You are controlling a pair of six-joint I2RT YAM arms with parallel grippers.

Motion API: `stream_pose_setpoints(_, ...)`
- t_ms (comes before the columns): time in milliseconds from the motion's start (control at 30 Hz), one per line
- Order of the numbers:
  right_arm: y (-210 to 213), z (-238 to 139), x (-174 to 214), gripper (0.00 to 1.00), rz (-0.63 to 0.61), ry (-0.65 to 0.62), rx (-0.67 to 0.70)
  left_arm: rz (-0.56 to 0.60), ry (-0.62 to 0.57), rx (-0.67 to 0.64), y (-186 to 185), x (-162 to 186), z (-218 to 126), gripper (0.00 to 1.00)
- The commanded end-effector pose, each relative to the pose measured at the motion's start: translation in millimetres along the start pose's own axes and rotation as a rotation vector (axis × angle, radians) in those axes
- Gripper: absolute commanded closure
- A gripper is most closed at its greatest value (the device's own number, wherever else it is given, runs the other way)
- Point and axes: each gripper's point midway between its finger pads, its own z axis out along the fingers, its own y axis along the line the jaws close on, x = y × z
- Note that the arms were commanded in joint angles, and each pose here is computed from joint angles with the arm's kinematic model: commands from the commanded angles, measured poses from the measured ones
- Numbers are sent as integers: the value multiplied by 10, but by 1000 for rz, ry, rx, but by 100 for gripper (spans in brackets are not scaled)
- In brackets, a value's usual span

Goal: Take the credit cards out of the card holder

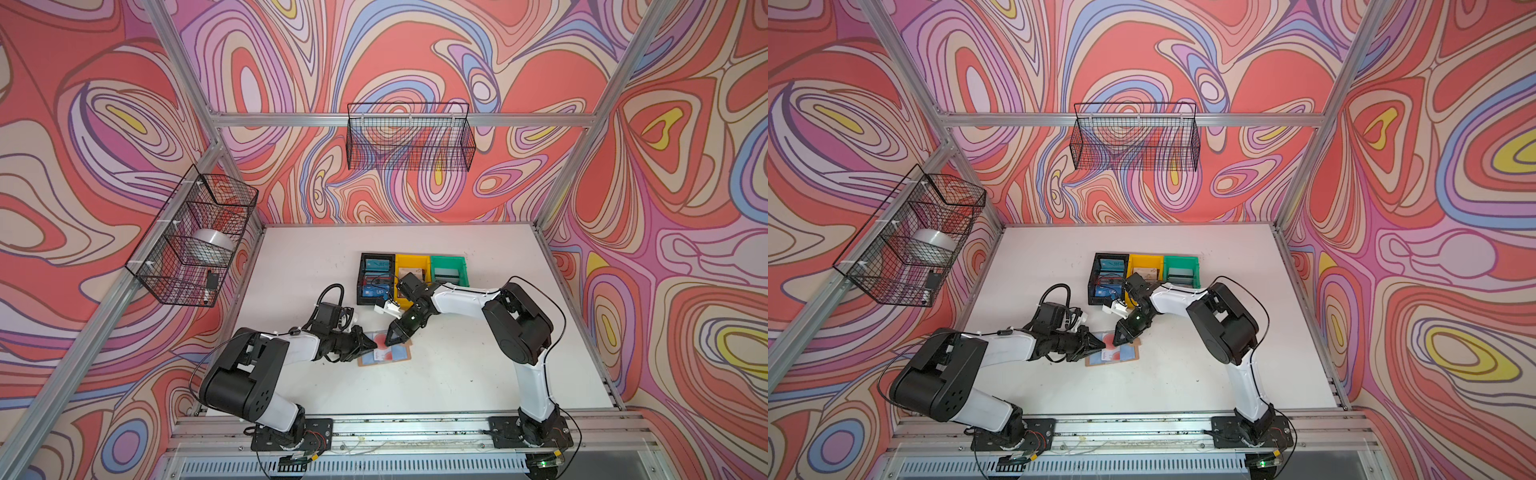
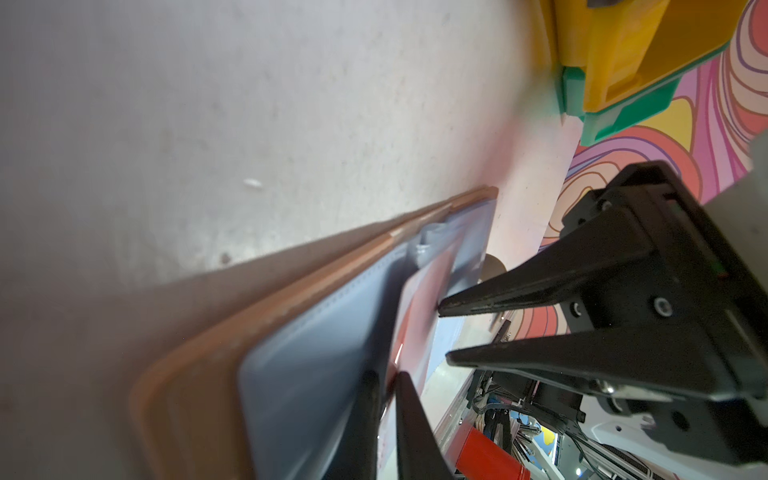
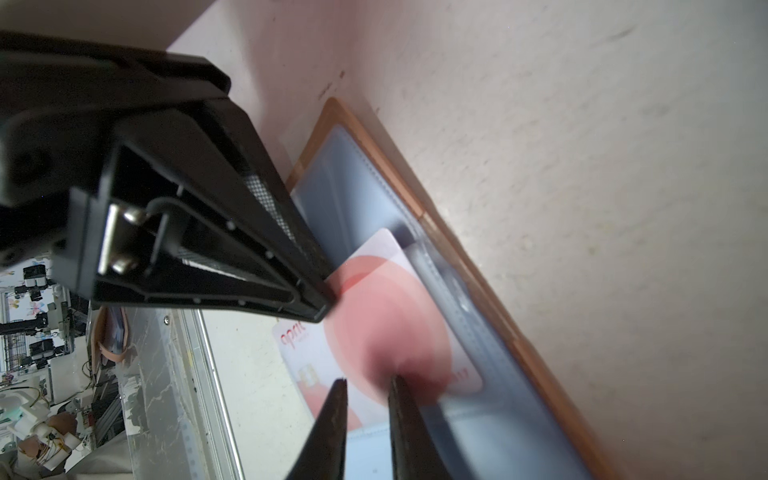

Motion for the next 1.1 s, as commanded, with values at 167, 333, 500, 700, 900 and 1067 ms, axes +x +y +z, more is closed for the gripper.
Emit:
stream_pose_setpoints(167,-154,158,217,78,55,82,34,-11,10,-22,59,69,-9,98)
stream_pose_setpoints(333,-155,159,216,77,57,83,33,-6,12,-35,78,87,-22,100)
stream_pose_setpoints(500,-162,168,232,77,61,90,34,-4,18,-54,106,112,-42,100)
stream_pose_setpoints(700,-169,174,245,77,66,96,33,-2,16,-70,133,133,-78,100)
stream_pose_setpoints(900,-175,179,253,77,69,100,32,0,8,-75,132,132,-132,100)
stream_pose_setpoints(1067,-169,181,254,77,69,102,31,1,4,-87,147,134,-179,100)
